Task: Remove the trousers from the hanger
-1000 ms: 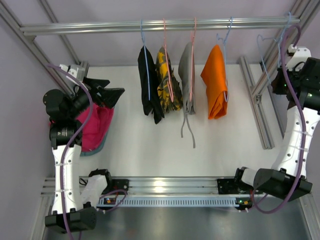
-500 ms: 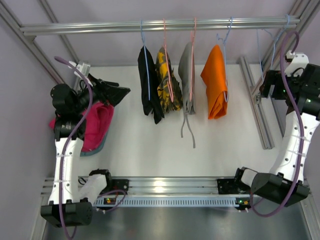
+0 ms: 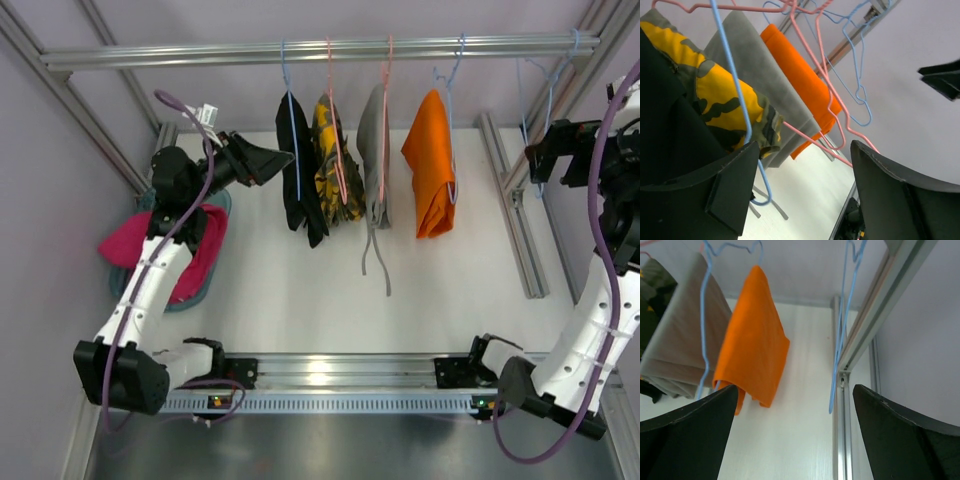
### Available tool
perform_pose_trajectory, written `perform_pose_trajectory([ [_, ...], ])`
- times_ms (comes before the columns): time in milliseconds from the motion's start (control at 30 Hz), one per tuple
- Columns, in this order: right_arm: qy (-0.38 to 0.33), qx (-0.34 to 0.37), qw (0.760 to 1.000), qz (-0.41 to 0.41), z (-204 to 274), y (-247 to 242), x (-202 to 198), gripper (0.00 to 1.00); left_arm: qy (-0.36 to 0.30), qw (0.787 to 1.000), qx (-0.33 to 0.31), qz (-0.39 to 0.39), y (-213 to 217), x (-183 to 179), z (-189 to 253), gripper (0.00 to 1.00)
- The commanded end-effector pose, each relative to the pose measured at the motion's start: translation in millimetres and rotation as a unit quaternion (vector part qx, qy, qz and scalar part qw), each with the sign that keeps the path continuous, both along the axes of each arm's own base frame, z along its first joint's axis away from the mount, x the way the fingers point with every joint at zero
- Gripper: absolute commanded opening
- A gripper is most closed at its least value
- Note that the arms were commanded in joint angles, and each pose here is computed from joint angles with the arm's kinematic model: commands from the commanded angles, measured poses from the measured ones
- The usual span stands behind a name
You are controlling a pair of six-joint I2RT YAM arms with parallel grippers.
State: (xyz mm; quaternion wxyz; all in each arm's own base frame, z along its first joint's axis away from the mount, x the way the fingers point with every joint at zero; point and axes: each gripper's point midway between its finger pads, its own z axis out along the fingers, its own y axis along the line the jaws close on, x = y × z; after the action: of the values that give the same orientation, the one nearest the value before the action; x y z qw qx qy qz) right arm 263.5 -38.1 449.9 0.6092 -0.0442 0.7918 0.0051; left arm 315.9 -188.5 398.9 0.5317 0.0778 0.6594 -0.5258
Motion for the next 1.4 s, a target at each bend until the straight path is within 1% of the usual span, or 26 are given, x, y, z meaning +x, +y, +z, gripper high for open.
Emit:
perform_pose_trajectory([
  [0, -0.018, 0.031, 0.998, 0.049, 23.0, 25.7, -13.2, 0.99, -0.032, 0.999, -0.024, 0.030, -0.4, 21.2, 17.6, 0.78],
  [133, -0.028, 0.062, 0.991, 0.113, 35.0, 52.1, -19.9, 0.99, -0.013, 1.000, -0.018, 0.021, -9.6, 47.0, 4.8, 0.71],
  [233, -0.031, 0.084, 0.986, 0.141, 37.6, 63.1, -21.3, 0.99, -0.001, 1.000, -0.023, 0.004, -19.5, 57.2, 0.9, 0.67],
  [333, -0.032, 0.098, 0.983, 0.149, 37.0, 66.1, -19.2, 0.99, -0.003, 0.999, -0.031, -0.020, -29.9, 58.3, 2.3, 0.63],
  [500, -0.028, 0.102, 0.983, 0.151, 34.9, 65.4, -16.1, 0.99, 0.003, 0.999, -0.037, -0.036, -43.2, 65.9, -8.9, 0.57],
  [533, -0.027, 0.103, 0.983, 0.151, 34.6, 66.0, -16.9, 0.99, 0.009, 0.998, -0.042, -0.041, -45.4, 66.5, -10.2, 0.55],
  [567, -0.028, 0.101, 0.983, 0.152, 34.2, 65.9, -16.8, 0.99, 0.011, 0.998, -0.045, -0.043, -46.6, 67.0, -10.6, 0.50],
  [700, -0.026, 0.100, 0.983, 0.152, 31.0, 65.8, -17.1, 0.99, 0.020, 0.996, -0.069, -0.056, -50.4, 71.5, -10.1, 0.41],
  [733, -0.026, 0.100, 0.983, 0.152, 30.6, 65.8, -17.1, 1.00, 0.019, 0.995, -0.079, -0.062, -51.7, 70.6, -6.5, 0.38],
  [767, -0.026, 0.101, 0.983, 0.153, 30.5, 66.3, -17.5, 0.99, 0.019, 0.994, -0.084, -0.070, -52.9, 68.6, -4.9, 0.31],
  [833, -0.026, 0.105, 0.982, 0.157, 30.5, 68.1, -17.9, 1.00, 0.018, 0.991, -0.100, -0.082, -53.7, 63.8, 1.7, 0.21],
  [867, -0.026, 0.106, 0.981, 0.159, 30.3, 68.6, -17.7, 0.99, 0.021, 0.991, -0.105, -0.083, -53.8, 63.1, 3.2, 0.15],
  [900, -0.024, 0.110, 0.981, 0.160, 28.8, 69.1, -17.2, 0.99, 0.019, 0.990, -0.110, -0.083, -53.2, 61.9, 7.3, 0.04],
  [933, -0.027, 0.113, 0.980, 0.164, 30.0, 70.6, -17.4, 0.99, 0.018, 0.990, -0.117, -0.083, -52.1, 59.0, 12.8, 0.00],
  [1033, -0.029, 0.117, 0.978, 0.172, 28.4, 72.3, -16.1, 0.99, 0.000, 0.988, -0.131, -0.081, -48.1, 50.5, 34.5, 0.00],
  [1067, -0.024, 0.132, 0.976, 0.173, 27.5, 74.8, -16.9, 0.99, -0.007, 0.988, -0.134, -0.082, -47.5, 48.4, 40.9, 0.00],
  [1167, -0.016, 0.143, 0.972, 0.186, 22.6, 79.1, -17.9, 0.99, -0.035, 0.985, -0.146, -0.084, -43.9, 39.0, 68.3, 0.00],
  [1300, -0.017, 0.138, 0.972, 0.188, 19.0, 80.4, -21.0, 0.99, -0.073, 0.982, -0.156, -0.080, -39.1, 29.5, 101.0, 0.00],
  [1367, -0.015, 0.136, 0.972, 0.188, 17.3, 80.5, -21.7, 0.99, -0.086, 0.981, -0.156, -0.081, -38.1, 25.6, 110.1, 0.00],
])
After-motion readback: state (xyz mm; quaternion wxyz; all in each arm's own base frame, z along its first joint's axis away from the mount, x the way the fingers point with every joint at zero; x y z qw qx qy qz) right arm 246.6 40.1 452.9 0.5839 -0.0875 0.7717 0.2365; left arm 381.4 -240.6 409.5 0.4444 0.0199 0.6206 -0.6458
